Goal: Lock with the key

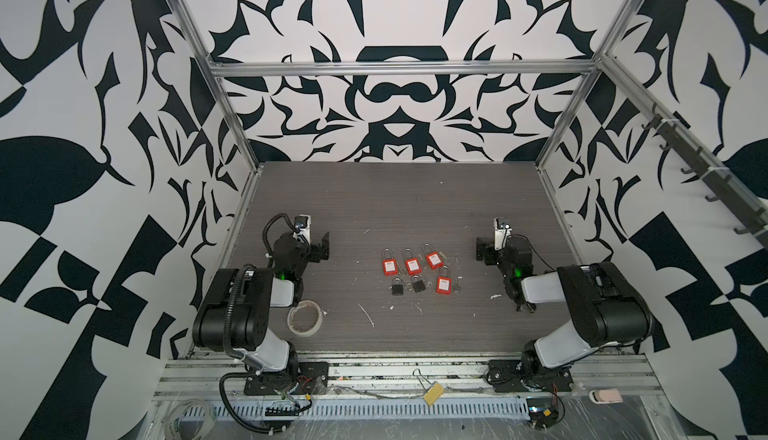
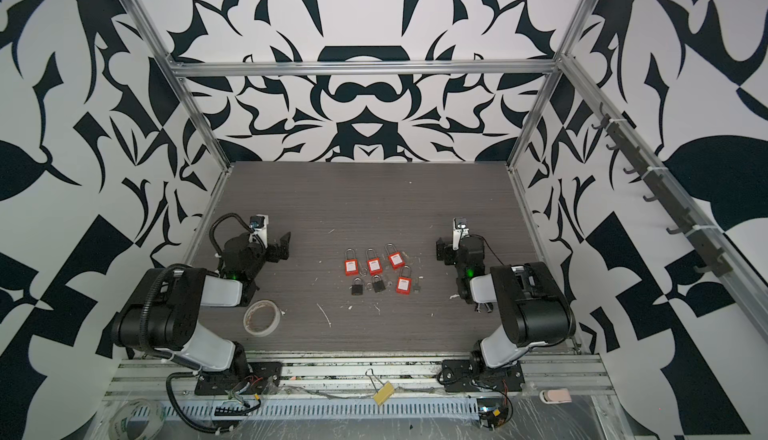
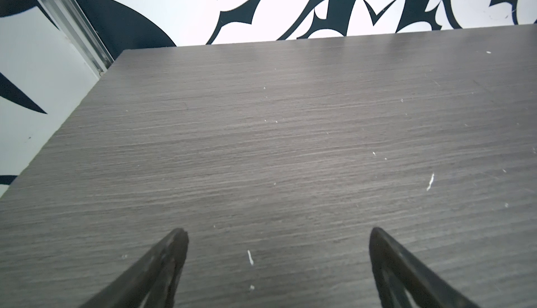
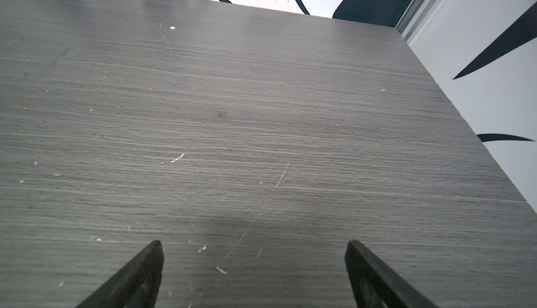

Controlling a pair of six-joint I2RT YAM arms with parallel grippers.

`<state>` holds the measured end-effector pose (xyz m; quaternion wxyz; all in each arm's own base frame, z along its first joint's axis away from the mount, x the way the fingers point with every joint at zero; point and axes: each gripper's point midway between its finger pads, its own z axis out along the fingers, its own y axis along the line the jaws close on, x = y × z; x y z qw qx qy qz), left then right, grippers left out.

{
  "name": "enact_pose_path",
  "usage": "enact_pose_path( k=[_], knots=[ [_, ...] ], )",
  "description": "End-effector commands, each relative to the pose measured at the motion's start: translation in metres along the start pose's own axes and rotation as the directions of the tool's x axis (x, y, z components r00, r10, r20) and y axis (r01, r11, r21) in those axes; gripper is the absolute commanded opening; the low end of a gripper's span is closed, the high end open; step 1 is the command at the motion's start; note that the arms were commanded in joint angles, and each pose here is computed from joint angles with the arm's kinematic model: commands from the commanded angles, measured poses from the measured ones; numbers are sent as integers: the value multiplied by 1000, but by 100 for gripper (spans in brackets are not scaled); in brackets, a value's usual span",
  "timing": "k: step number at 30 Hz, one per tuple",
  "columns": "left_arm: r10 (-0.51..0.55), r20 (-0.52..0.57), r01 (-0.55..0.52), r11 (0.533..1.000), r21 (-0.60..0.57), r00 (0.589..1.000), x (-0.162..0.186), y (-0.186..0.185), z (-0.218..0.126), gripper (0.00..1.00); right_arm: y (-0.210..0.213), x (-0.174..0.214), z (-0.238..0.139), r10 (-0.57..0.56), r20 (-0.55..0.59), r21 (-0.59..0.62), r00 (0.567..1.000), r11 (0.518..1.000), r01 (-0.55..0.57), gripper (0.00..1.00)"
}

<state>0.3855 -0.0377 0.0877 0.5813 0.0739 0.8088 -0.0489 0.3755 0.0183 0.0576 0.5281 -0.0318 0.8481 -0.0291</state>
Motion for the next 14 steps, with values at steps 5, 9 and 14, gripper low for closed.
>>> enact_pose_path(
  k=[5,9,14],
  knots=[
    [-18,-25,19,1000,21,1000,-2,-2,5,99,-4,-23,3,24,69,19,997,999,-26,100],
    [-21,-27,21,1000,20,999,-1,-2,6,99,-4,-23,4,23,61,19,998,1000,-24,99],
    [-21,-27,21,1000,19,999,-2,-2,6,99,-5,-23,-1,31,77,23,997,999,-33,100]
  ],
)
